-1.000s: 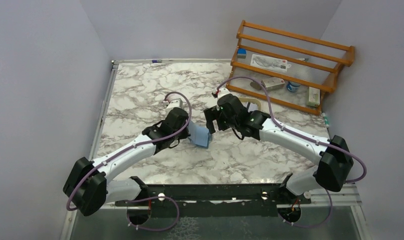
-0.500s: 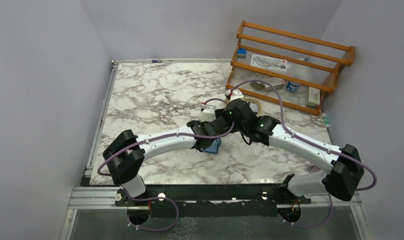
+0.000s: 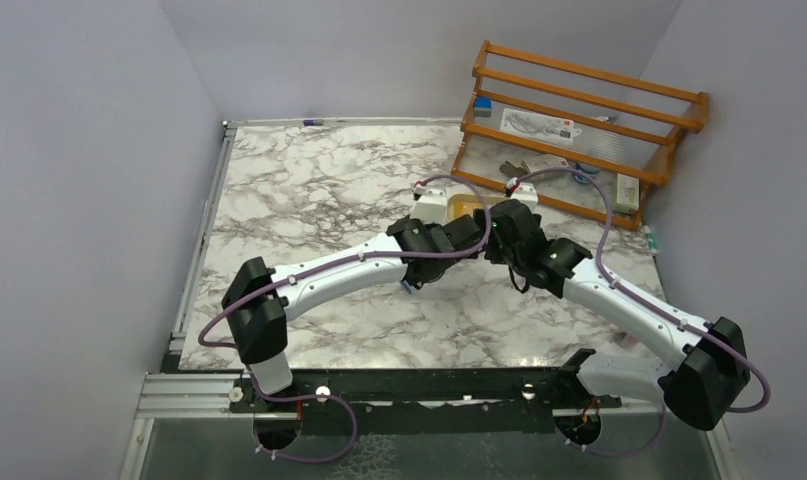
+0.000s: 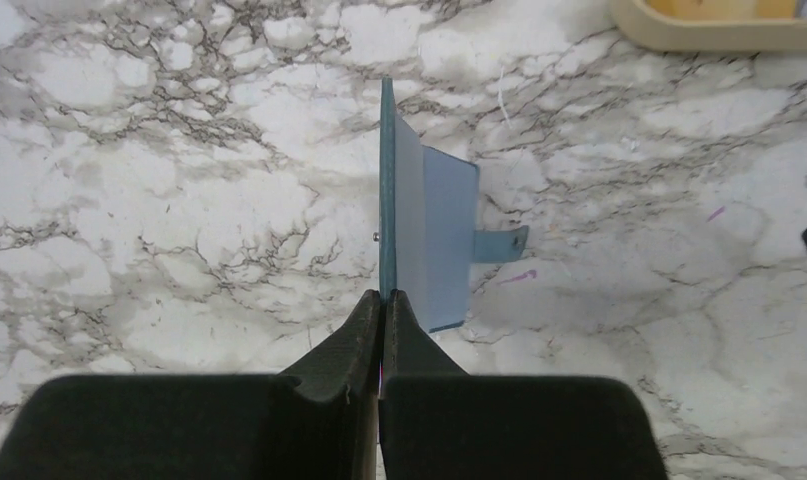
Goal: Take the credit cards out of the card holder
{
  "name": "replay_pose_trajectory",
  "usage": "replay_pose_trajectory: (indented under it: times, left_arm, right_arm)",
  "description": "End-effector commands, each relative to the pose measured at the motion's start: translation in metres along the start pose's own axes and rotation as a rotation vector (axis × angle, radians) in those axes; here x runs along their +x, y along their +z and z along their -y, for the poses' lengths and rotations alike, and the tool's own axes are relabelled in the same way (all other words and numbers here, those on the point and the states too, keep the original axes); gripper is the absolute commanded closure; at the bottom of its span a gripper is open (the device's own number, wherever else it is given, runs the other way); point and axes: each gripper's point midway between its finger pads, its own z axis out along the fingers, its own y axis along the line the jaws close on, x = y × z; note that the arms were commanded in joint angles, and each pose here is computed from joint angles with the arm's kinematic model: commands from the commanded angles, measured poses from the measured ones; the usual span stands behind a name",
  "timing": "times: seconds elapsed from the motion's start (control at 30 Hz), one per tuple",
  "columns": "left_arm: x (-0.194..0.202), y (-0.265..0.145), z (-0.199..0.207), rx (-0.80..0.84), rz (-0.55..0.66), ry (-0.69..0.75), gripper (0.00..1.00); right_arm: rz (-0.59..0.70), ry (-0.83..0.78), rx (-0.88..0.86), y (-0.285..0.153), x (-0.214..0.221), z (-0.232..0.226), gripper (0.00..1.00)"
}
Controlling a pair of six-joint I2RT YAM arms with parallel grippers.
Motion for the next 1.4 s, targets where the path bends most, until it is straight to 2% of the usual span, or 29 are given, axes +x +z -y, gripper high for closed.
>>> replay_pose_trajectory:
  times: [0.0, 0.2, 0.27, 0.33, 0.4, 0.5, 0.6, 0.73, 0.8, 0.93, 1.1, 1.23, 1.37]
  left_arm:
    - [-0.058, -0.046, -0.017, 0.033, 0.116, -0.095, 1.00]
    - [-0.102, -0.085, -0.014, 0.123, 0.149, -0.132, 1.00]
    - [-0.097, -0.078, -0.014, 0.094, 0.142, -0.117, 1.00]
    - [-0.069, -0.052, -0.019, 0.013, 0.098, -0.064, 1.00]
    - [-0.053, -0.046, -0.015, -0.001, 0.053, -0.041, 1.00]
    - [-0.065, -0.061, -0.019, 0.019, 0.110, -0.100, 1.00]
    - [-0.062, -0.048, -0.037, 0.019, 0.102, -0.146, 1.00]
    - [-0.039, -0.031, -0.032, 0.172, 0.120, -0.245, 1.00]
    - [-0.031, -0.027, -0.028, 0.293, 0.131, -0.344, 1.00]
    - [-0.019, -0.021, -0.014, 0.490, 0.168, -0.482, 1.00]
    - [-0.022, -0.034, 0.005, 0.720, 0.249, -0.611, 1.00]
    - [-0.016, -0.030, 0.009, 0.763, 0.254, -0.648, 1.00]
    - [0.001, -0.018, 0.008, 0.779, 0.243, -0.671, 1.00]
  right_arm:
    - [0.039, 0.059, -0.024, -0.004, -0.006, 0.003, 0.08]
    - [0.076, 0.058, -0.087, -0.008, -0.010, -0.004, 0.08]
    - [0.072, 0.059, -0.114, -0.007, -0.008, -0.008, 0.08]
    - [0.063, 0.061, -0.138, -0.007, -0.005, -0.012, 0.08]
    - [0.079, 0.055, -0.200, -0.013, -0.008, -0.020, 0.08]
    - [0.157, 0.046, -0.327, -0.030, -0.018, -0.033, 0.08]
    - [0.205, 0.023, -0.421, -0.043, -0.025, -0.043, 0.08]
    - [0.246, -0.006, -0.588, -0.063, -0.030, -0.066, 0.08]
    - [0.236, -0.005, -0.628, -0.065, -0.028, -0.073, 0.08]
    - [0.171, -0.008, -0.647, -0.055, -0.017, -0.082, 0.09]
    - [0.176, -0.012, -0.653, -0.052, -0.023, -0.088, 0.09]
    - [0.176, -0.023, -0.656, -0.052, -0.028, -0.091, 0.09]
    - [0.116, -0.045, -0.733, -0.051, -0.020, -0.109, 0.09]
